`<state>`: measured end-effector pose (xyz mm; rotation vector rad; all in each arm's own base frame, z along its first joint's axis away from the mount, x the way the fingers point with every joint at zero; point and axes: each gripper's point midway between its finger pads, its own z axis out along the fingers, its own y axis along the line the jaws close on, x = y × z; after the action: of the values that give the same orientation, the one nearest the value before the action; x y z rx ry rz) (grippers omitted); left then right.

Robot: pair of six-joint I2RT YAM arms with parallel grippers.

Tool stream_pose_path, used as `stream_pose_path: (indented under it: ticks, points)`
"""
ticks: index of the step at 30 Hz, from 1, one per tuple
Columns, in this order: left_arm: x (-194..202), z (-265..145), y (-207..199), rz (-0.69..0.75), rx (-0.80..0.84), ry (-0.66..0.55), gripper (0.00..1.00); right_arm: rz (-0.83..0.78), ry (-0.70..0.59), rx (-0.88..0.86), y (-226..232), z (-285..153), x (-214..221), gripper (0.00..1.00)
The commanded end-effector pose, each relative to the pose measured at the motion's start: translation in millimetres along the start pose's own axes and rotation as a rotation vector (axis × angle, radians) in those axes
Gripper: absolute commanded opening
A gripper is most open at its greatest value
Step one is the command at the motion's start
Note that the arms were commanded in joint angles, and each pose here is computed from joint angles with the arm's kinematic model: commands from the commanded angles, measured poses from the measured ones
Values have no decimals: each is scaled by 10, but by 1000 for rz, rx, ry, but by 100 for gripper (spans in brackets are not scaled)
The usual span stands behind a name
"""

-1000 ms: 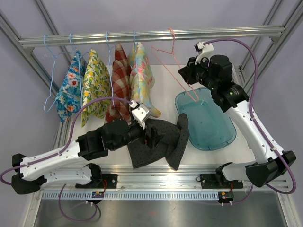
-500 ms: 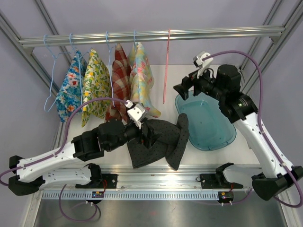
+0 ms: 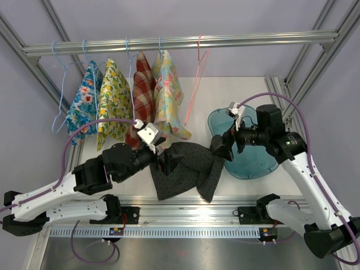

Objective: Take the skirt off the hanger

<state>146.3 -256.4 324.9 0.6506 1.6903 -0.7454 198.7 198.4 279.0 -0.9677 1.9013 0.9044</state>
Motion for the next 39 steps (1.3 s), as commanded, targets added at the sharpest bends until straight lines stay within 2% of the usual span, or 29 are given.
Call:
stream_pose_path:
  ticks: [1, 2, 6, 8, 15, 20, 21, 22, 24, 25, 28, 29, 30, 33, 34, 35, 39]
  points:
    - [-143, -36, 4, -27, -6, -52, 99, 228, 48, -8, 68, 65, 286, 99]
    - [-142, -37, -2, -30, -5, -51, 99, 334, 70, 46, -4, 105, 406, 100]
    - [-118, -38, -9, -50, -2, -46, 99, 468, 42, 314, -452, 135, 499, 99]
    - [-100, -26, -16, -60, 0, -47, 99, 562, 65, 377, -560, 173, 571, 99]
    - [-104, 8, -33, -68, 5, -61, 99, 742, 182, 241, -387, 440, 861, 99]
    - [-102, 11, -31, -71, 4, -64, 99, 771, 234, 206, -379, 533, 987, 97]
    - [-103, 6, -27, -71, 3, -66, 99, 771, 237, 195, -371, 545, 988, 94]
    - [-97, 15, -27, -69, 3, -69, 99, 774, 244, 190, -377, 565, 1001, 83]
    - [-112, 14, -29, -67, 5, -76, 99, 764, 231, 169, -374, 594, 953, 71]
    - [-112, 14, -29, -64, 5, -76, 99, 758, 222, 160, -374, 599, 919, 53]
    - [-129, 0, -23, -60, 4, -79, 99, 692, 171, 133, -378, 578, 692, 25]
    - [-130, -6, -16, -60, 2, -78, 99, 634, 138, 125, -391, 544, 528, 7]
    - [-137, -14, -12, -61, 1, -81, 99, 603, 127, 121, -385, 510, 450, 0]
    - [-150, -52, 3, -66, 0, -90, 99, 438, 56, 44, -314, 303, 33, 0]
    - [-165, -74, 8, -69, 2, -97, 99, 316, 13, 15, -286, 196, -209, 0]
    - [-166, -86, 15, -70, 1, -100, 99, 270, -4, -54, -168, 122, -320, 0]
    - [-206, -148, 41, -72, -1, -119, 99, 155, -88, -38, -137, -190, -706, 0]
